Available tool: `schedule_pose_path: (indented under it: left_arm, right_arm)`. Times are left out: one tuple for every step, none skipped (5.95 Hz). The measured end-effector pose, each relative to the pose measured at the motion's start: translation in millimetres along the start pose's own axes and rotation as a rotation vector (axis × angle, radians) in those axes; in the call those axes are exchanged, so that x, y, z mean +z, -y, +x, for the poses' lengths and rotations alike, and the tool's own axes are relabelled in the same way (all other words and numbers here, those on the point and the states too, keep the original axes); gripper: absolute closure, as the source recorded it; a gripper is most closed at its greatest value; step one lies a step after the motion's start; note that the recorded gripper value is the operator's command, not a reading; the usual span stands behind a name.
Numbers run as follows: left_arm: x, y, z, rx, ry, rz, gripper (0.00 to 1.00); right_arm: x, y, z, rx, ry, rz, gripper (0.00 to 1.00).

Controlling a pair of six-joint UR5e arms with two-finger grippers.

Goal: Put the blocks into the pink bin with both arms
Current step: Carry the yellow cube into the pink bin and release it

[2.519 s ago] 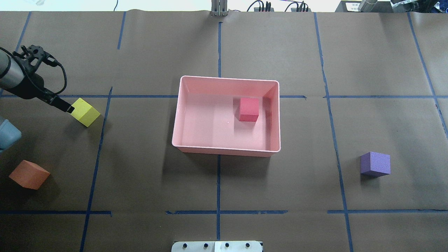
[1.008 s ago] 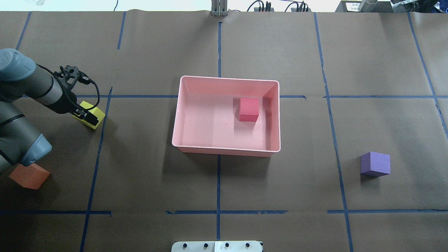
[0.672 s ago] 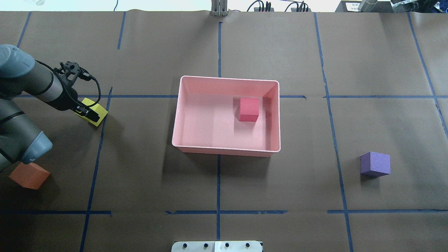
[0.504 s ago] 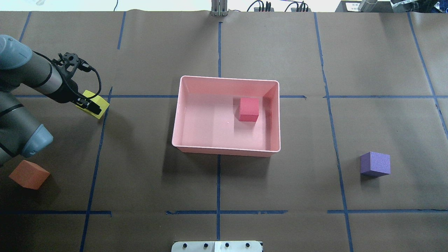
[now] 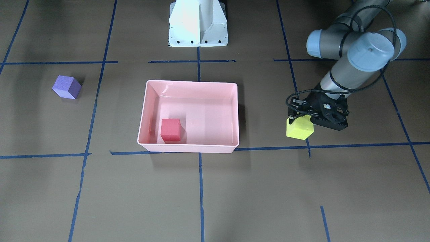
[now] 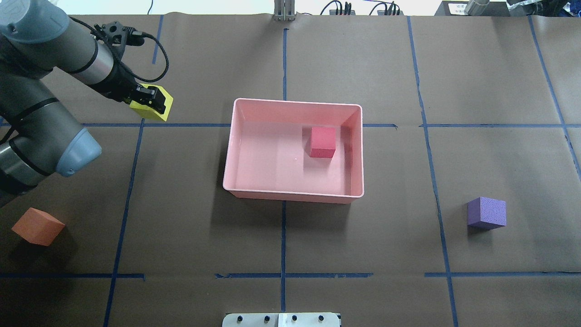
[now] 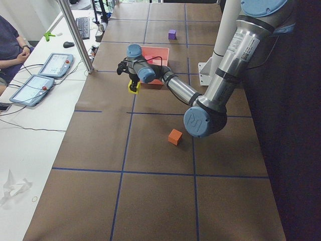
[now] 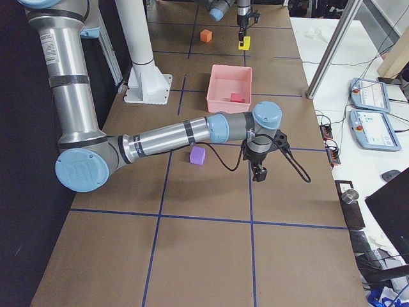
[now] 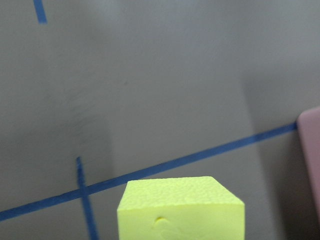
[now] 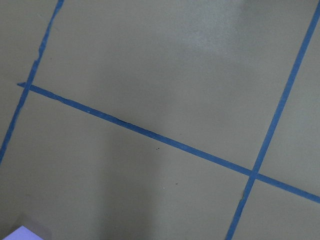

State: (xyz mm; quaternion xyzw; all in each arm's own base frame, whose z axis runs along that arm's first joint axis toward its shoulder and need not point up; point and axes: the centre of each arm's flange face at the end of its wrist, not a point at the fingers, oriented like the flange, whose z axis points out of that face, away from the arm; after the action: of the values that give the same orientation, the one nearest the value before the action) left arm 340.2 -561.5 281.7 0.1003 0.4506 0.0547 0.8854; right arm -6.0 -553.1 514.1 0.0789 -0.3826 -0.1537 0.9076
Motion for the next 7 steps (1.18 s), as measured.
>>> schedule_pose_path:
  left_arm:
    - [-22.5, 4.9, 67.8, -0.068, 0.016, -0.001, 0.54]
    - [-30.1, -2.1, 136.5, -0.123, 0.024, -0.003, 0.38]
    - [-23.6, -16.7, 192.4, -0.152, 0.025, -0.004, 0.0]
    - [-14.3, -31.3, 225.6, -0.157, 0.028, -0.001, 0.0]
    - [-10.5, -40.1, 233.8, -0.154, 0.032, 0.004, 0.0]
    - [-8.4, -44.5, 231.2, -0.153, 0.036, 0.004, 0.0]
    - [-4.7, -47.0, 225.3, -0.155, 0.045, 0.002, 0.0]
  right_arm:
    - [-1.0, 2.6, -19.8, 0.035, 0.007, 0.006, 0.0]
    - [0.1, 1.0, -47.7, 0.07, 0.015, 0.007, 0.0]
    - [1.0, -6.3, -80.4, 0.102, 0.023, 0.007, 0.0]
    - [1.1, -18.9, -112.6, 0.135, 0.023, 0.005, 0.0]
    - [2.1, -36.3, -134.9, 0.172, 0.016, 0.003, 0.0]
    - [11.6, -57.9, -145.5, 0.221, 0.008, 0.019, 0.0]
    - [38.0, -83.3, -158.0, 0.288, 0.002, 0.077, 0.0]
